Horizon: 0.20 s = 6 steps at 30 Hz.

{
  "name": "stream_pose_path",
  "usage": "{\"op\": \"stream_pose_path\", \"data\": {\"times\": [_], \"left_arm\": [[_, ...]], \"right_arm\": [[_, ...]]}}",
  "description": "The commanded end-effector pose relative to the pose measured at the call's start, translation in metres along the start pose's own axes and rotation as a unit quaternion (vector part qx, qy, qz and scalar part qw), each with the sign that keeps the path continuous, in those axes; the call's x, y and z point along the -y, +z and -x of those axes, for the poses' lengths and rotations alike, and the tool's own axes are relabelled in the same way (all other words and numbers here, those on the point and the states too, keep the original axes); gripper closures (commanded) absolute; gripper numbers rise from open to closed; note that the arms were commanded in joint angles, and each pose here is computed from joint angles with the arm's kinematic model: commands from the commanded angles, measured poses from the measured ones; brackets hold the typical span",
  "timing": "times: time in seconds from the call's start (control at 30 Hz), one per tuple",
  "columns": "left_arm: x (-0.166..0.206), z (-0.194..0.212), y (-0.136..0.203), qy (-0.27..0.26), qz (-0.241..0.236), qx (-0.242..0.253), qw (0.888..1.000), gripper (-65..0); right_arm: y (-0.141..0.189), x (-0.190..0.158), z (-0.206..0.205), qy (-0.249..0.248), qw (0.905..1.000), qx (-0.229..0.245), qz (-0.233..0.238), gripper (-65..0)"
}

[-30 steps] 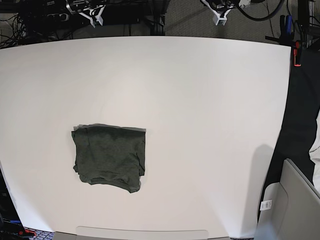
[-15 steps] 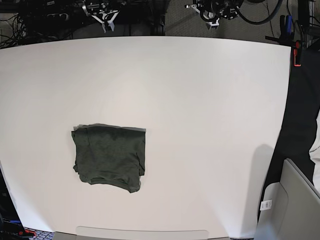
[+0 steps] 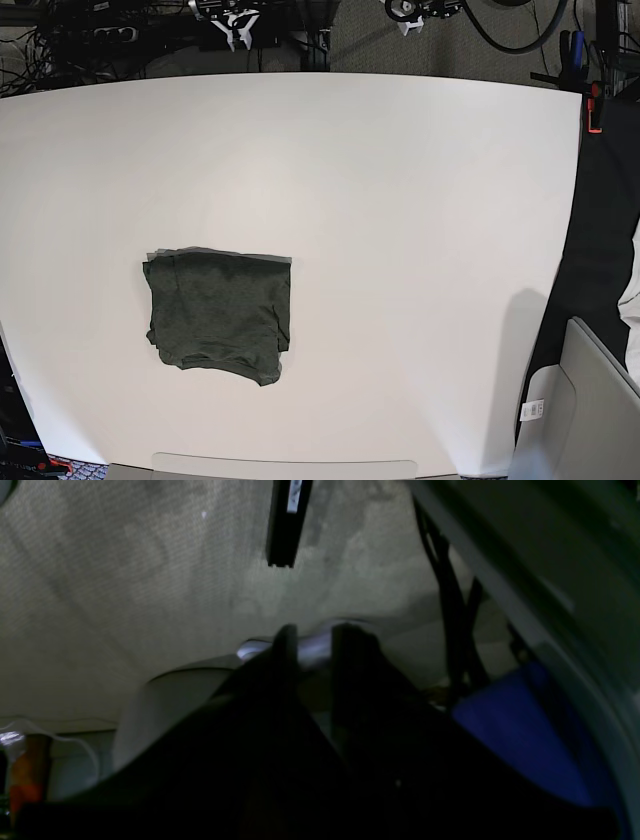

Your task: Fold the T-shirt properly

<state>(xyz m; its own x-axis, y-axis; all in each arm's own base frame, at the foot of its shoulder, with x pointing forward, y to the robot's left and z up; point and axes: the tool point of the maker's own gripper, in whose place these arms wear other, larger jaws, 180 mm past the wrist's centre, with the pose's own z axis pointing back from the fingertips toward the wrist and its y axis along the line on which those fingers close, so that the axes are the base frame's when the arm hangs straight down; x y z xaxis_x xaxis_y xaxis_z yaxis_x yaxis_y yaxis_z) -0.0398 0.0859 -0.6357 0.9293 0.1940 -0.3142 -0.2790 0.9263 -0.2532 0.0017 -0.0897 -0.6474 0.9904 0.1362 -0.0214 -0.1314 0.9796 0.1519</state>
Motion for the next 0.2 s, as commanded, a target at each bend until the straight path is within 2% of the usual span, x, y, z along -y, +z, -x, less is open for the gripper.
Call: {"op": "stream_pose_path", "data": {"times": [0.0, 0.07, 0.17], "left_arm": [[0.003, 0.005, -0.001, -0.001, 0.007, -0.005, 1.0, -11.9], [0.005, 0.011, -0.003, 0.002, 0.009, -0.01, 1.0, -11.9], [0.019, 0.013, -0.006, 0.0, 0.021, -0.012, 1.0, -11.9]], "right_arm": [[-0.001, -0.006, -0.005, 0.0, 0.9998, 0.017, -0.007, 0.0], [-0.003, -0.017, -0.013, -0.003, 0.9991, 0.038, -0.018, 0.0], [-0.006, -0.026, -0.006, -0.006, 0.9988, 0.039, -0.029, 0.0]]}}
